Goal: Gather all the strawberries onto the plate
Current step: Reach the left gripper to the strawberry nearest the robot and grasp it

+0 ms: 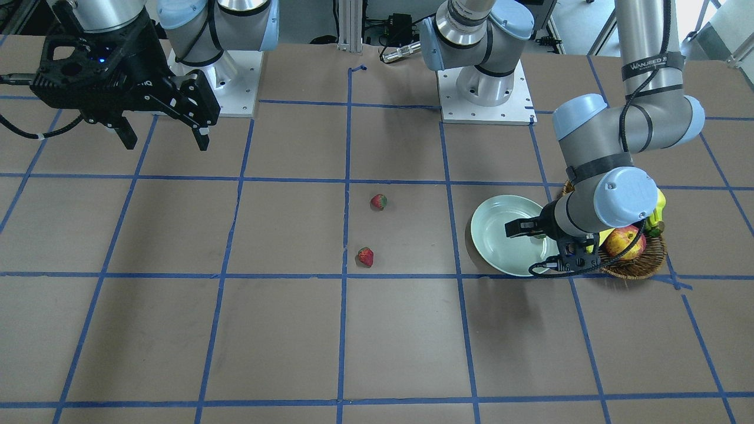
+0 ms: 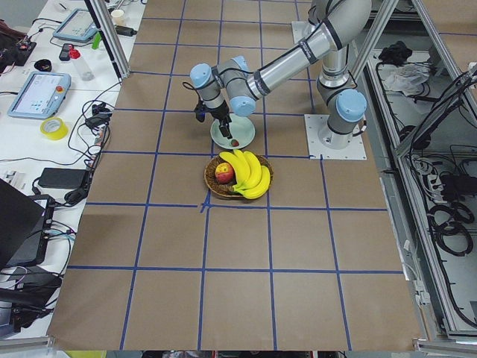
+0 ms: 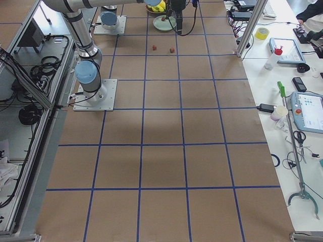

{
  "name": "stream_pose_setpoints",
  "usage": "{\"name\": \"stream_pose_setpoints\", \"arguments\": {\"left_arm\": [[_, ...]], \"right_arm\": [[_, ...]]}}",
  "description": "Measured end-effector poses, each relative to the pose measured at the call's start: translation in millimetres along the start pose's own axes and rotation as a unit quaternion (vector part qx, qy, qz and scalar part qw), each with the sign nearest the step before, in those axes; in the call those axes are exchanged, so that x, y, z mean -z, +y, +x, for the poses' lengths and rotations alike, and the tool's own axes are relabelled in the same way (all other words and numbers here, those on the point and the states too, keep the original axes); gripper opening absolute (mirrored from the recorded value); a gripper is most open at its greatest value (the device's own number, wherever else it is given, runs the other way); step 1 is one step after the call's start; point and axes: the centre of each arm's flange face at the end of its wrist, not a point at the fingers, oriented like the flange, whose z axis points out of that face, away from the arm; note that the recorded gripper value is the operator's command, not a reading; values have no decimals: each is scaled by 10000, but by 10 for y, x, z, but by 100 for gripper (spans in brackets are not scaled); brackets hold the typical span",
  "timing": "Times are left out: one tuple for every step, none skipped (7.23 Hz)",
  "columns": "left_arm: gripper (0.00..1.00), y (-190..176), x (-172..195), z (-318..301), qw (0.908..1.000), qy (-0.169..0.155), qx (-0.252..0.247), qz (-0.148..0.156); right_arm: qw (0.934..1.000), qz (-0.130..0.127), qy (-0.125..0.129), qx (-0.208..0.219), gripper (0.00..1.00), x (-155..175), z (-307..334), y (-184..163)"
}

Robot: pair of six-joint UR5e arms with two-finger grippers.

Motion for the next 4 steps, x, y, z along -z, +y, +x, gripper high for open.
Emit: {"name": "stream_pose_setpoints", "arguments": {"left_arm": [[100, -19, 81, 212, 9995, 280, 106, 118], [100, 5, 167, 539, 9992, 339, -19, 214], [100, 87, 217, 941, 9991, 304, -115, 287], [100, 187, 217, 1318, 9990, 254, -62, 351]], "right_arm": [[10000, 1, -3, 1, 100, -1, -2, 0], [10000, 11, -9, 2, 100, 1, -6, -2], [10000, 19, -14, 2, 100, 2, -9, -2], [10000, 20, -17, 1, 100, 1, -11, -2]]}}
